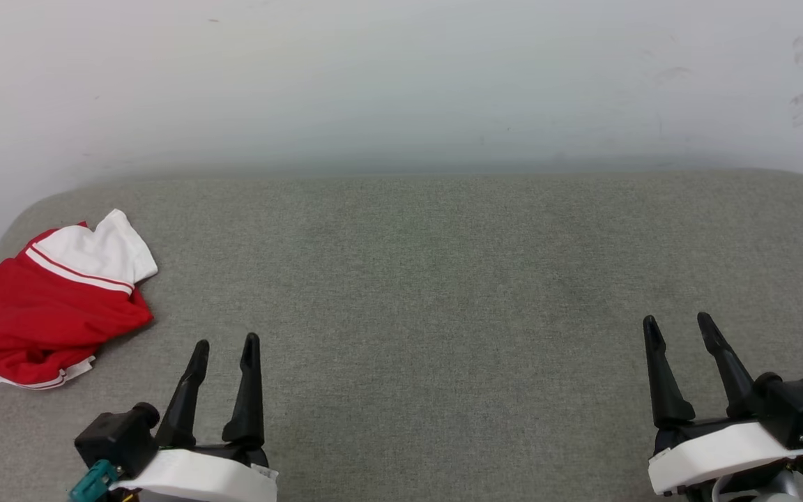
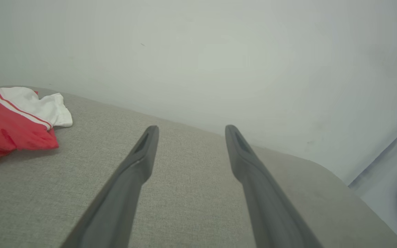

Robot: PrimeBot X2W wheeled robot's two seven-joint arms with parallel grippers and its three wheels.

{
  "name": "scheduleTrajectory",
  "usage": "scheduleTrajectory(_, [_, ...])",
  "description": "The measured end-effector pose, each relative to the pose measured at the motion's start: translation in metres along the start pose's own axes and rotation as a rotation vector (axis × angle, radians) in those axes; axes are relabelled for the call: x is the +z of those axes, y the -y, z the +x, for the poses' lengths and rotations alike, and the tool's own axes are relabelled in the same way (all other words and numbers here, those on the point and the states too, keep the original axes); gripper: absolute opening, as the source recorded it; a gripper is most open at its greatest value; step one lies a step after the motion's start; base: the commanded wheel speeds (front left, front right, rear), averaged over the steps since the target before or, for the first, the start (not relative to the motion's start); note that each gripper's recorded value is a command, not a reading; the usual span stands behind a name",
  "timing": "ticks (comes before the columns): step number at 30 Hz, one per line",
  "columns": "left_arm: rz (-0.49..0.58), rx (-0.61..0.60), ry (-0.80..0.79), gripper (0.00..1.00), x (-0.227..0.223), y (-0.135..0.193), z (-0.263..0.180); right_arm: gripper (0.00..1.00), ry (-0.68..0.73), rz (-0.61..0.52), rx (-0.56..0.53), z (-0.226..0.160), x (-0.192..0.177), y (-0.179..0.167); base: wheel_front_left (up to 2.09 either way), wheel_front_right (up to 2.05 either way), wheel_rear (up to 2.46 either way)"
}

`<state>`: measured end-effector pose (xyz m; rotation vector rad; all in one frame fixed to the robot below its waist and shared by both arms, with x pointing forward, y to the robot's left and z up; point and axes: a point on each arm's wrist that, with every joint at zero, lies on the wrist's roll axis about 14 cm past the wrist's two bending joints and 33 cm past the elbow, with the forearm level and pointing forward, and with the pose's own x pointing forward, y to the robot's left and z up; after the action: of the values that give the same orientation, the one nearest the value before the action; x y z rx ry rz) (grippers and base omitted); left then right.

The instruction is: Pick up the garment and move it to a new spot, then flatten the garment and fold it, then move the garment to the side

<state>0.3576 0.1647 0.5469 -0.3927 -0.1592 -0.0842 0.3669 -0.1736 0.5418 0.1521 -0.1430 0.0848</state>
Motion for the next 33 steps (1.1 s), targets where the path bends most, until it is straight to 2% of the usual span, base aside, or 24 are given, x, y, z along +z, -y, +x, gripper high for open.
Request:
scheduleTrajectory(5, [0.058,-0.027,-0.048,1.0,-0.016,0.007,-0.006,1.0,0.001,-0.05,0.005,-0.001,0.0,0.0,0.0,0.0,0.0])
scheduleTrajectory(20, [0.226,-0.036,-0.032,1.0,-0.016,0.012,-0.008,1.0,0.017,-0.193,0.041,-0.003,0.002,-0.007,0.0,0.0,0.0])
scheduleTrajectory(25, [0.271,-0.051,-0.027,1.0,-0.016,0.015,-0.008,1.0,0.029,-0.172,0.044,-0.003,0.003,-0.009,0.0,0.0,0.0])
scheduleTrajectory(33, [0.235,-0.05,-0.026,1.0,-0.018,0.011,-0.013,1.0,0.045,-0.097,0.017,-0.006,0.004,-0.002,0.0,0.0,0.0])
